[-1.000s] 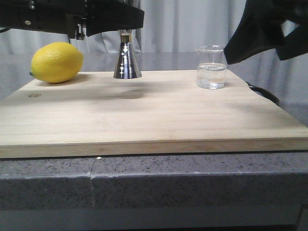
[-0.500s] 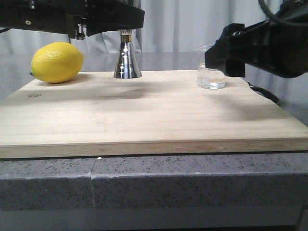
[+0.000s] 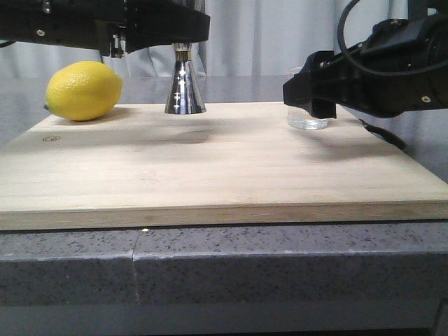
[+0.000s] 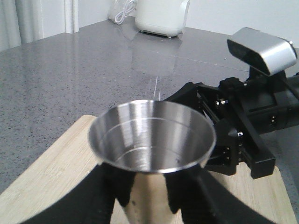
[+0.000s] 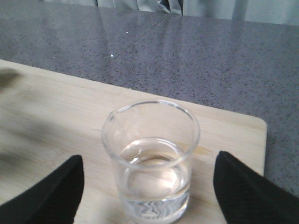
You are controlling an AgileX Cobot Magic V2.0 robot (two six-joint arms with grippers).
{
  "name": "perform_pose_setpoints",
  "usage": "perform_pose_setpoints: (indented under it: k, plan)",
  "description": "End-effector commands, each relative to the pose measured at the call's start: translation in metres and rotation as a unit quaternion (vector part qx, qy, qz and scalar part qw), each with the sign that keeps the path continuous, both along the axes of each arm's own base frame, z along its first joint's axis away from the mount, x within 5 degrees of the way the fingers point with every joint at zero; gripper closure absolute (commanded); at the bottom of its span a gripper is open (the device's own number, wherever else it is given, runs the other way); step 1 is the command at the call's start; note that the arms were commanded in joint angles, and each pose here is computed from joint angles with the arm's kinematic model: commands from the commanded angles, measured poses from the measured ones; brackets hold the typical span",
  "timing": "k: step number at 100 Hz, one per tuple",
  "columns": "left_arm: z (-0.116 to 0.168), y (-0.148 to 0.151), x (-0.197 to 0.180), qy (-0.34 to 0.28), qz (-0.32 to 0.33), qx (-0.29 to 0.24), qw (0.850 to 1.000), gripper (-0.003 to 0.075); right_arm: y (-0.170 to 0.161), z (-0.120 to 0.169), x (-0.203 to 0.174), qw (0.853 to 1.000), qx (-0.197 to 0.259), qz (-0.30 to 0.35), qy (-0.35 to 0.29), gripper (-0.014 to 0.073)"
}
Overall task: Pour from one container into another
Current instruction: 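Reach the right gripper down and grasp the clear glass beaker, then lift the beaker and carry it above the jigger with the right gripper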
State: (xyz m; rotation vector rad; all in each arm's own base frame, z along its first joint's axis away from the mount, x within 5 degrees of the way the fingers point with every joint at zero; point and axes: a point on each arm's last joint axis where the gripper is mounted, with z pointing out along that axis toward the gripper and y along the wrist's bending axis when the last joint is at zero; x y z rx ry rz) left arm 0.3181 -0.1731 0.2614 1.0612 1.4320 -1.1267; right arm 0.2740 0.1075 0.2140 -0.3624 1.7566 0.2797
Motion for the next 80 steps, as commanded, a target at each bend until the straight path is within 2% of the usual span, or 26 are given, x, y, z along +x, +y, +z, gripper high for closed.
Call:
perform_pose_setpoints:
  k: [1,15,51,60,71,80]
  plan:
    - [0.034,-0.002,-0.006,-0.022,-0.014,-0.075,0.997,0.0511,0.001,0.019,0.01,0.998,0.017,0.014,-0.058,0.0083]
    - [0.034,-0.002,-0.006,-0.022,-0.014,-0.075,0.997,0.0511,0.01,0.014,0.019,0.997,0.001,0.045,-0.057,0.0083]
    - [0.034,-0.002,-0.006,-0.022,-0.014,-0.075,0.997,0.0511,0.01,0.013,0.022,0.998,0.004,0.044,-0.055,0.0088]
    - [0.034,-0.002,-0.006,-0.022,-0.014,-0.075,0.997,0.0511,0.01,0.012,0.022,0.998,0.005,0.043,-0.052,0.0151]
    - [0.034,-0.002,-0.006,-0.022,-0.014,-0.075,0.997,0.0511,0.01,0.012,0.022,0.998,0.003,0.043,-0.05,0.0272]
    - [0.034,-0.002,-0.006,-0.022,-0.014,-0.075,0.997,0.0511,0.01,0.011,0.022,0.998,0.002,0.042,-0.047,0.0326]
